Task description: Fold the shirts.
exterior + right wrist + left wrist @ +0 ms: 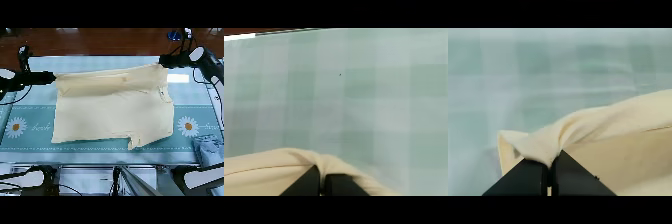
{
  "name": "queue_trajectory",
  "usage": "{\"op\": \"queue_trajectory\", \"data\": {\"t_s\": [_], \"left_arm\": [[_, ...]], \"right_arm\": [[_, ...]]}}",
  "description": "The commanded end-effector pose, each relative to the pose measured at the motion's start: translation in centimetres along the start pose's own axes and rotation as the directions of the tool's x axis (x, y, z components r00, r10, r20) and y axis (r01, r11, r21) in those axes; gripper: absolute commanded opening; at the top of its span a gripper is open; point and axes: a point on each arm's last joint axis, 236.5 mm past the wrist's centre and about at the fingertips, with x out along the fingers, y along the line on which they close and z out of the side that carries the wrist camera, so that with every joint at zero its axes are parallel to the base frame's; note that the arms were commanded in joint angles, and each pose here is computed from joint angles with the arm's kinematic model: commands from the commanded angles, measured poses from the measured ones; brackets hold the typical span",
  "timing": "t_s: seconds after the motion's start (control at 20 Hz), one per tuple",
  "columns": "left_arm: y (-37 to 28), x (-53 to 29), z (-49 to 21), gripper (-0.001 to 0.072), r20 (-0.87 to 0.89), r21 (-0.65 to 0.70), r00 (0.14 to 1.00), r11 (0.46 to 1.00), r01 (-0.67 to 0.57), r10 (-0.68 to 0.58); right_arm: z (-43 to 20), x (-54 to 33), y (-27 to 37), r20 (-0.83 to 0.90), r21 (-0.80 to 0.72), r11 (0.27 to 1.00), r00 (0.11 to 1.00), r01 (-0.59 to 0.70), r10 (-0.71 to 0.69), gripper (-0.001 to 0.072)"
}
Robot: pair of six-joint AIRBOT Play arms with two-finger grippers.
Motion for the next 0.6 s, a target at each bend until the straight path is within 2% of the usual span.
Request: {"op": "queue_trajectory", "data": {"t_s": [0.0,0.1,0.4,0.5,0.55], "left_arm": [[1.5,2.3,1.5,0.0027,0.094,0.029,0.994,0.998,-0.06,0.057],[2.2,3.5,1.4,0.0027,0.105,0.024,0.99,0.995,-0.093,0.09],[2.8,5.8,-1.8,0.0027,0.017,0.027,0.997,0.997,-0.071,0.07],[1.4,4.8,-2.0,0.0027,-0.025,0.131,1.0,0.991,0.005,-0.001],[0.3,4.0,-2.3,0.0027,-0.065,0.12,0.996,0.99,0.072,-0.065]], "right_arm": [[0.1,2.7,-1.3,0.046,0.005,1.0,0.999,0.025,-0.026,0.0029],[-0.7,3.7,-1.7,0.029,0.01,0.999,0.999,0.031,-0.031,0.0029],[-2.0,4.7,-2.0,-0.008,-0.001,1.0,1.0,0.03,-0.03,0.0029],[-2.3,2.8,-1.5,-0.055,-0.014,1.0,0.998,0.02,-0.02,0.0029],[-2.8,1.5,-1.3,-0.098,-0.017,1.0,0.995,0.012,-0.013,0.0029]]}}
